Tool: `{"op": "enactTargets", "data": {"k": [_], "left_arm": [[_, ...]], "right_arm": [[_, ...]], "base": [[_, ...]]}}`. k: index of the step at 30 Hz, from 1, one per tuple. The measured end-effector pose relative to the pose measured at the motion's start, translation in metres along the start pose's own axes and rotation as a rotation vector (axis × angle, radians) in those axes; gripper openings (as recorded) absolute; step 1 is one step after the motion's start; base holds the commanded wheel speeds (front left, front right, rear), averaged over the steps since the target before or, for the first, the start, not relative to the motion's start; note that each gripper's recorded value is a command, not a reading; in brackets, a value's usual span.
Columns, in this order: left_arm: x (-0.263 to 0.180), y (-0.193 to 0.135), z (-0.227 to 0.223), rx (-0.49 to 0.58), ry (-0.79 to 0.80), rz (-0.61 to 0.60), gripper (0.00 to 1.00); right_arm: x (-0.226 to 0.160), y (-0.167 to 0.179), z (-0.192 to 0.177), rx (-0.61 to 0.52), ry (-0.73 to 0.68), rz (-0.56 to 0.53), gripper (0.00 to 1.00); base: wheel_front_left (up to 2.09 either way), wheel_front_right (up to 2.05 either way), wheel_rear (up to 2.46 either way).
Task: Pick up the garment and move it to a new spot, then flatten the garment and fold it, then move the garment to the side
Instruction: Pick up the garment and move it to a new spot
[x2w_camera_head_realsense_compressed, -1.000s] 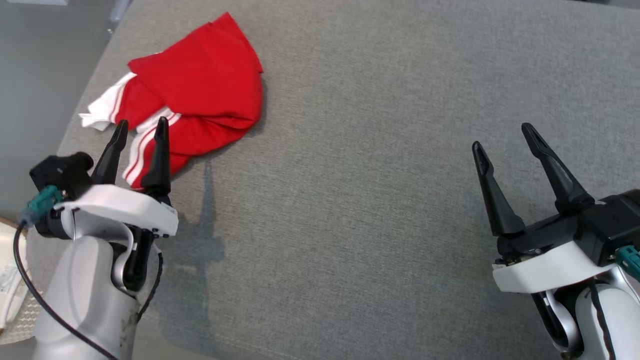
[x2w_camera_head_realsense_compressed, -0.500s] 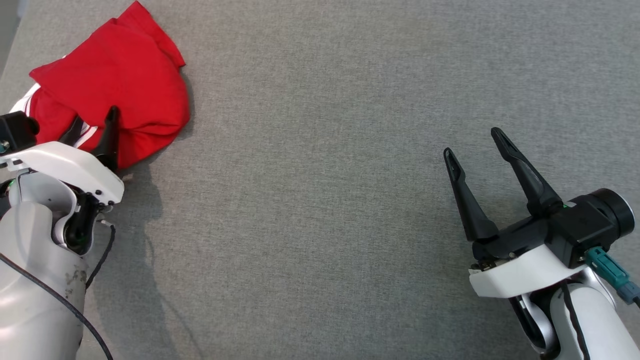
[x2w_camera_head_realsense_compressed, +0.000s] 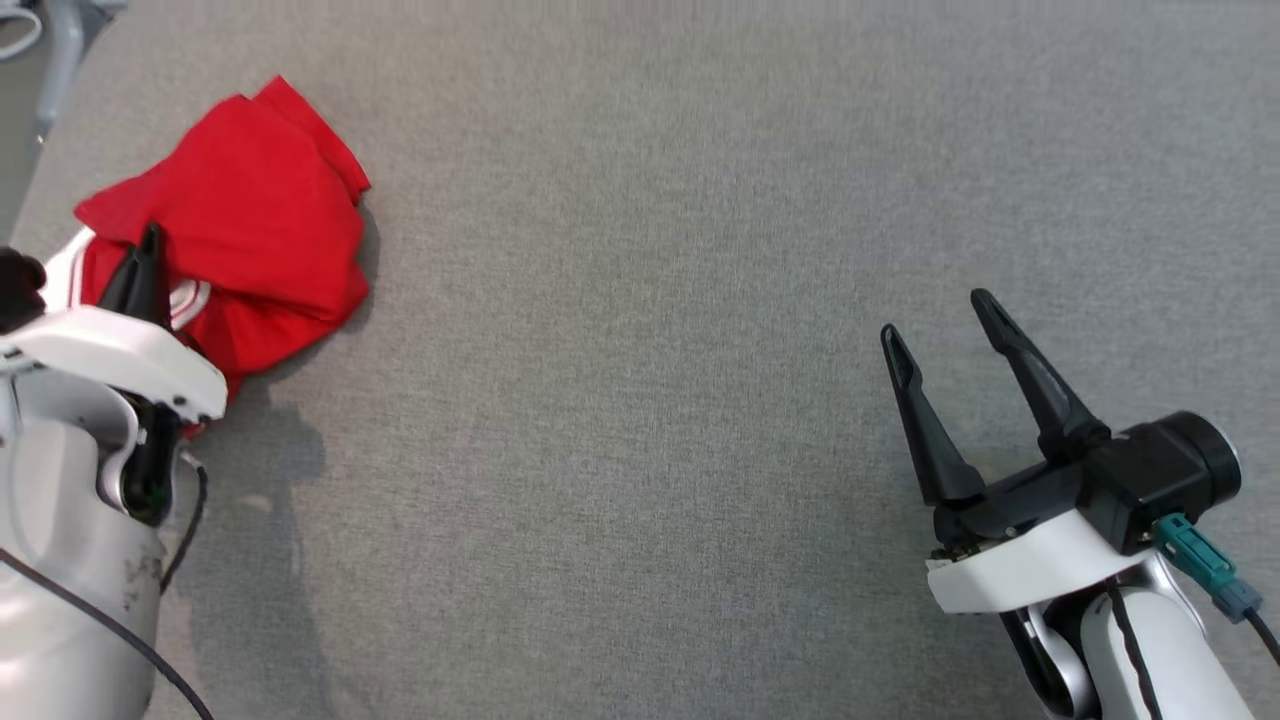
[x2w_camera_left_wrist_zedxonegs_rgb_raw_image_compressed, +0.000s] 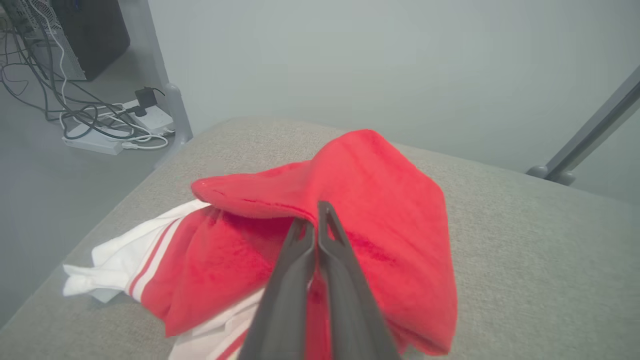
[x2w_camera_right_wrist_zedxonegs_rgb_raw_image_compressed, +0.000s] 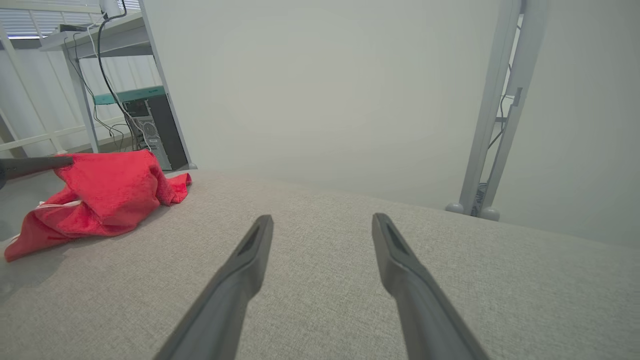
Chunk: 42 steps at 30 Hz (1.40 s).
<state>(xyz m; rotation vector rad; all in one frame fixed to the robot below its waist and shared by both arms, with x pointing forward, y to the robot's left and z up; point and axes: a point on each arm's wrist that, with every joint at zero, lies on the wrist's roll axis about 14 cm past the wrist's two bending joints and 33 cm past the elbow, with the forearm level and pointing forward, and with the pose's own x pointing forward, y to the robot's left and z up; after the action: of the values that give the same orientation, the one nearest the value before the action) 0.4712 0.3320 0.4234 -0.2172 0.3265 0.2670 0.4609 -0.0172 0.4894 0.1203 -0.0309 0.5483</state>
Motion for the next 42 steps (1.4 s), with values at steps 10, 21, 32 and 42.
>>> {"op": "enactTargets", "data": {"k": [10, 21, 32, 42], "left_arm": [[-0.053, -0.008, 0.073, -0.023, -0.310, -0.046, 0.00], [-0.165, -0.014, 0.203, -0.093, -0.818, -0.066, 0.00], [-0.216, -0.095, 0.231, -0.187, -0.953, -0.271, 0.00], [-0.215, -0.156, 0.248, -0.176, -0.980, -0.418, 0.00]], "right_arm": [[-0.021, 0.016, 0.042, -0.004, -0.096, -0.010, 1.00], [-0.051, 0.031, 0.085, -0.022, -0.203, -0.024, 1.00], [-0.080, 0.010, 0.106, -0.040, -0.262, -0.115, 1.00], [-0.114, -0.027, 0.117, -0.059, -0.295, -0.256, 1.00]], "base": [[0.00, 0.00, 0.00], [0.00, 0.00, 0.00], [0.00, 0.00, 0.00], [0.00, 0.00, 0.00]]}}
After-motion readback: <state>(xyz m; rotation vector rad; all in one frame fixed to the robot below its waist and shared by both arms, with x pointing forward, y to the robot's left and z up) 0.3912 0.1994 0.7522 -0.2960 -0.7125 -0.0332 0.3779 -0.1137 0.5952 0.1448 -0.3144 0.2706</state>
